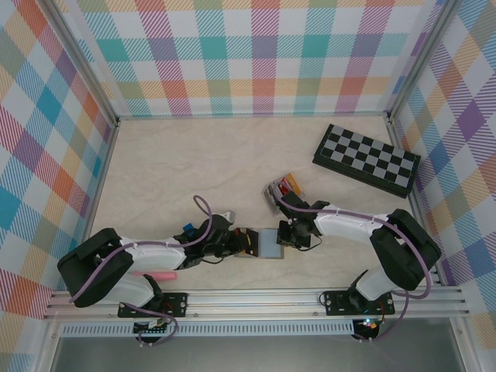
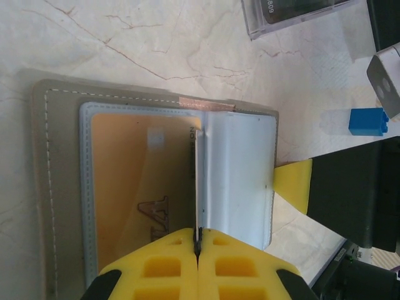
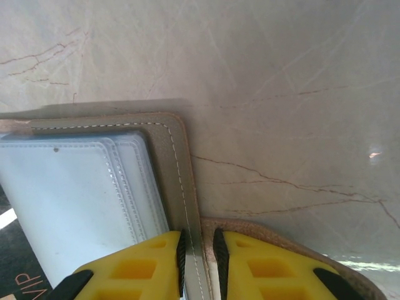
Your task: Put the credit cards into the card holder
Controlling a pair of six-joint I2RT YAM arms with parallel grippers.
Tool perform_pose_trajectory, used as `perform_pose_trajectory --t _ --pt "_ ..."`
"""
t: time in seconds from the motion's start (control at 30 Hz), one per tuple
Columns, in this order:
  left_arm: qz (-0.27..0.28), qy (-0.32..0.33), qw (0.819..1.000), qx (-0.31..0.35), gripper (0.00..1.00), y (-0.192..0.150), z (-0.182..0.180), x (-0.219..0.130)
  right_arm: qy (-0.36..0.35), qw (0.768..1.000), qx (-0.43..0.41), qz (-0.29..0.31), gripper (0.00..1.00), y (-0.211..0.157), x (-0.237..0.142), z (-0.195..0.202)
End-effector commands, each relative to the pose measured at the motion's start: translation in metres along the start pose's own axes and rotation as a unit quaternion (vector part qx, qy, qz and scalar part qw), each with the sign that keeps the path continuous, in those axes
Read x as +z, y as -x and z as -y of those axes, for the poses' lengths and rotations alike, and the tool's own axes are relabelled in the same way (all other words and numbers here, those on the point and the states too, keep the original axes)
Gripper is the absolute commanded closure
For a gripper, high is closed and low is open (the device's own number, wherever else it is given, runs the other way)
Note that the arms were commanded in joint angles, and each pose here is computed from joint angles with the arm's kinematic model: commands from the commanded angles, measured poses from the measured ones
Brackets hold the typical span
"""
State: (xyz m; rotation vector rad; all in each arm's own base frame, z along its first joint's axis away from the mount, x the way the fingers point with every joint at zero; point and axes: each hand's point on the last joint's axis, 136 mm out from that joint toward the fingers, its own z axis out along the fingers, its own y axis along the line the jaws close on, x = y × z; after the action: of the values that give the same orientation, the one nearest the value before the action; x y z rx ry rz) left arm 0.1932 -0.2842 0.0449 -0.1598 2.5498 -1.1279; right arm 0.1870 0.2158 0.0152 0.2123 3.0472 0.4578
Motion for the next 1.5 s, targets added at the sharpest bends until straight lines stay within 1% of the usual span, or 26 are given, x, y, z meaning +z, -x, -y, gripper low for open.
perform_pose_trajectory --t 0.0,0.17,0.33,0.43,0.63,0.87,1.1,1.2,1.37,1.47 --pt "0.006 -0.017 1.000 0.015 1.00 -0.002 0.005 0.004 -0.018 1.000 0.011 -0.012 0.78 -0.007 0.014 0.013" --pt "0.015 -0.019 1.000 0.008 1.00 0.001 0.007 0.002 -0.021 1.000 0.017 -0.014 0.78 -0.009 0.016 0.016" --pt "0.043 -0.002 0.999 0.002 1.00 0.007 0.000 -0.013 -0.030 0.999 0.021 -0.009 0.78 -0.008 0.015 0.020" --pt "0.049 -0.012 0.999 0.006 1.00 0.010 0.006 -0.019 -0.032 0.999 0.022 -0.007 0.78 -0.007 0.015 0.020" --pt "0.038 -0.055 0.998 -0.006 1.00 0.008 0.022 -0.012 -0.033 0.999 0.021 -0.006 0.78 -0.007 0.015 0.020" --pt "0.030 -0.047 0.998 -0.011 1.00 0.005 0.015 0.000 -0.032 0.999 0.021 -0.007 0.78 -0.007 0.015 0.020" --pt "0.034 -0.058 0.998 -0.020 1.00 0.006 0.015 0.003 -0.036 0.999 0.021 -0.015 0.78 -0.009 0.021 0.022" --pt "0.027 -0.055 0.998 -0.020 1.00 0.004 0.014 0.006 -0.036 0.999 0.021 -0.016 0.78 -0.008 0.021 0.021" --pt "0.010 -0.028 0.999 -0.020 1.00 -0.004 0.002 0.012 -0.036 0.999 0.020 -0.014 0.78 -0.007 0.020 0.020" --pt "0.001 -0.029 0.999 -0.018 1.00 -0.008 0.000 0.013 -0.038 0.999 0.021 -0.015 0.78 -0.007 0.021 0.021"
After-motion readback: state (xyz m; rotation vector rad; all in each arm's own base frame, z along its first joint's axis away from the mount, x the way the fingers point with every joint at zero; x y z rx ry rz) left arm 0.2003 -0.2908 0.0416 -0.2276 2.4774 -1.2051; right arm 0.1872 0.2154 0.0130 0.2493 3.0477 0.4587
